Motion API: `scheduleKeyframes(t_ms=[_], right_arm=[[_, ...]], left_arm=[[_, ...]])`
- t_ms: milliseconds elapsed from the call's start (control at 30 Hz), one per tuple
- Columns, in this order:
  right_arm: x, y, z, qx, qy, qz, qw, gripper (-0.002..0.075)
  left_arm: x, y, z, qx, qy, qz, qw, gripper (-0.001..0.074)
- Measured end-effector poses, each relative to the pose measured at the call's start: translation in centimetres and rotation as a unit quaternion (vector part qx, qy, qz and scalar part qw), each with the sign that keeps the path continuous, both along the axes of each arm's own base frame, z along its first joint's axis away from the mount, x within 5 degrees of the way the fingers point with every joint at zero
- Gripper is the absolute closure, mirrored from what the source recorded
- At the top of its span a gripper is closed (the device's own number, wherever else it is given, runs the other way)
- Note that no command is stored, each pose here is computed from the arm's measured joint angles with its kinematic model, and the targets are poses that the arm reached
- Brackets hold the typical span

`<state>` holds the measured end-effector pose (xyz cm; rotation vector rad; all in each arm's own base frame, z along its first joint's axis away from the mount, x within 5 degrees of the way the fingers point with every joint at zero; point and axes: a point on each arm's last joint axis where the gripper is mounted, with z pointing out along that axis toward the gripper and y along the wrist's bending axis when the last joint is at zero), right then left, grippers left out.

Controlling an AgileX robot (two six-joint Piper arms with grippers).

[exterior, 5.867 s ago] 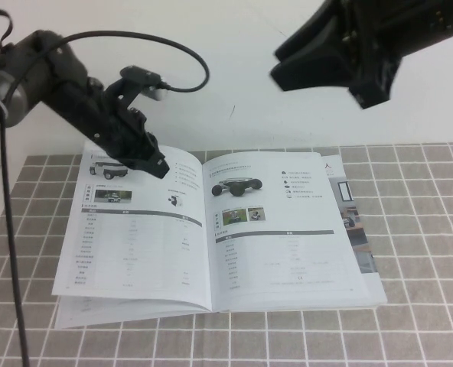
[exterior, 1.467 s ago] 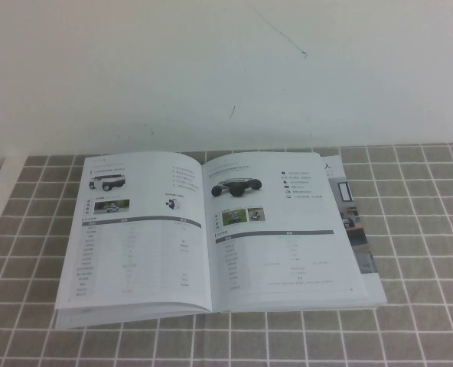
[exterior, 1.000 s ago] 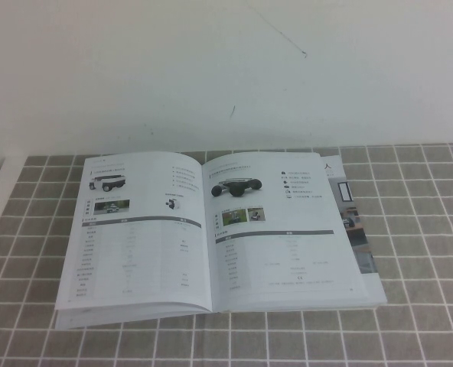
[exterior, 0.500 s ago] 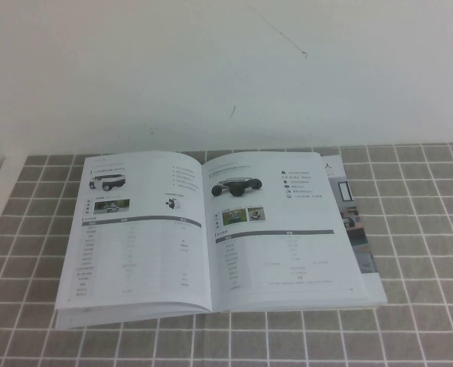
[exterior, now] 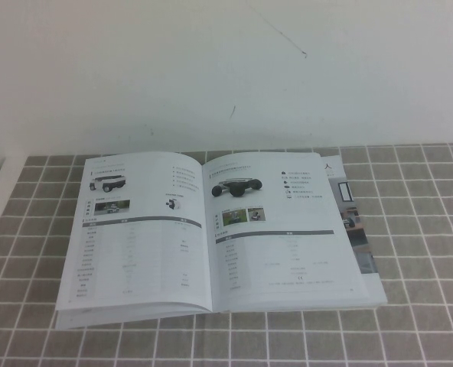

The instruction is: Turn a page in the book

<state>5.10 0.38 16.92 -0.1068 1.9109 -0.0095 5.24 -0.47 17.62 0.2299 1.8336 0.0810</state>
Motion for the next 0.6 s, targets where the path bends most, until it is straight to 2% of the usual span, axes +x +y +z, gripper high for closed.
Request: scheduleKeyframes(t_ms=[600], right_arm=[[0.01, -0.16, 0.00, -0.012, 0.000, -0.012, 1.000, 0.0728]], left_arm=[[0.00, 0.00, 0.00, 0.000, 0.000, 0.000, 1.000, 0.0738]])
